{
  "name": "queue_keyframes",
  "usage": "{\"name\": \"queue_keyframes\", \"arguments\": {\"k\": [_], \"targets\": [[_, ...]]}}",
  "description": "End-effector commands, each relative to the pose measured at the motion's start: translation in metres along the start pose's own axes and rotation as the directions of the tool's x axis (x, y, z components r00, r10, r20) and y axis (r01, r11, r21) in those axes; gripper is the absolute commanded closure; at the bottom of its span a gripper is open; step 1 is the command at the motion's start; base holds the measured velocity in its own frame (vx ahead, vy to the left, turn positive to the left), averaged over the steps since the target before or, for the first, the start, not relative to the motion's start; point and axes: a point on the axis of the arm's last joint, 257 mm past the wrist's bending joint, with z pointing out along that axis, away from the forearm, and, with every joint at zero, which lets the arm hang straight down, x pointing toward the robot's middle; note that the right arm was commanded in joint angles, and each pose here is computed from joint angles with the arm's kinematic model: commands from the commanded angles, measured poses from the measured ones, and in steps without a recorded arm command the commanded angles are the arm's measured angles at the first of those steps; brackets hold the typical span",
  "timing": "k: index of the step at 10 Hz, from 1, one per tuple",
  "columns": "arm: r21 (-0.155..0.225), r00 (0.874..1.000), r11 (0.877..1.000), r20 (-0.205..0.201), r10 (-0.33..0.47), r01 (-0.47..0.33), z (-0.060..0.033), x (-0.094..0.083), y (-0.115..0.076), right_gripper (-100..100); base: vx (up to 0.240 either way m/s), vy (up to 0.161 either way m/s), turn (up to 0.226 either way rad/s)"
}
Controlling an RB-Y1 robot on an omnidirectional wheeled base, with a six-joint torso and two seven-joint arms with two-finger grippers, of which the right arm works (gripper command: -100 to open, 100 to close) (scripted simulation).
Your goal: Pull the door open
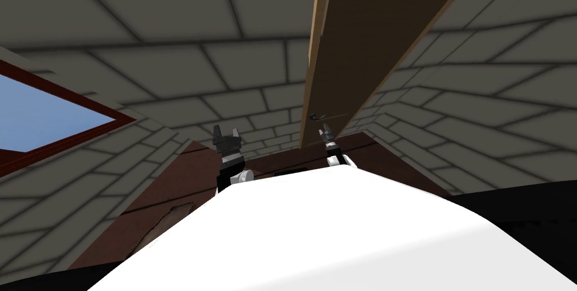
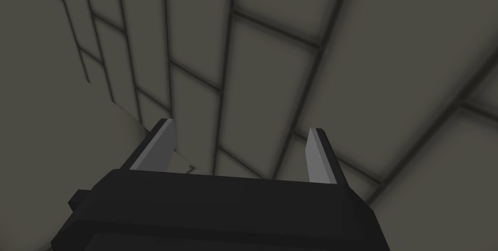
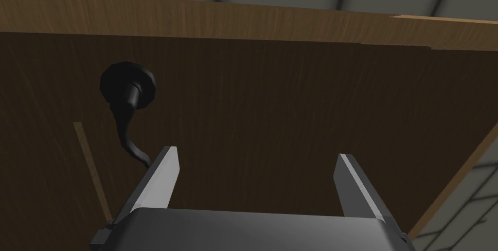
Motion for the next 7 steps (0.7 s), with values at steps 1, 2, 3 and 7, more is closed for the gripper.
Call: {"name": "queue_keyframes", "arguments": {"k": [1,2,3,7], "targets": [[0.021,1.000,1.000,0.003,-0.002,0.001,-0.0022,-0.005,-0.009,-100,0.033,-0.051,0.068],[0.047,1.000,0.999,0.006,-0.005,0.005,-0.0052,-0.012,-0.022,-100,0.045,-0.058,0.101],[0.059,1.000,0.998,0.007,-0.009,0.009,-0.0056,-0.018,-0.029,-100,0.048,-0.089,0.160],[0.129,1.000,0.992,0.021,-0.019,0.016,-0.0175,-0.036,-0.059,-100,0.045,-0.066,0.088]]}}
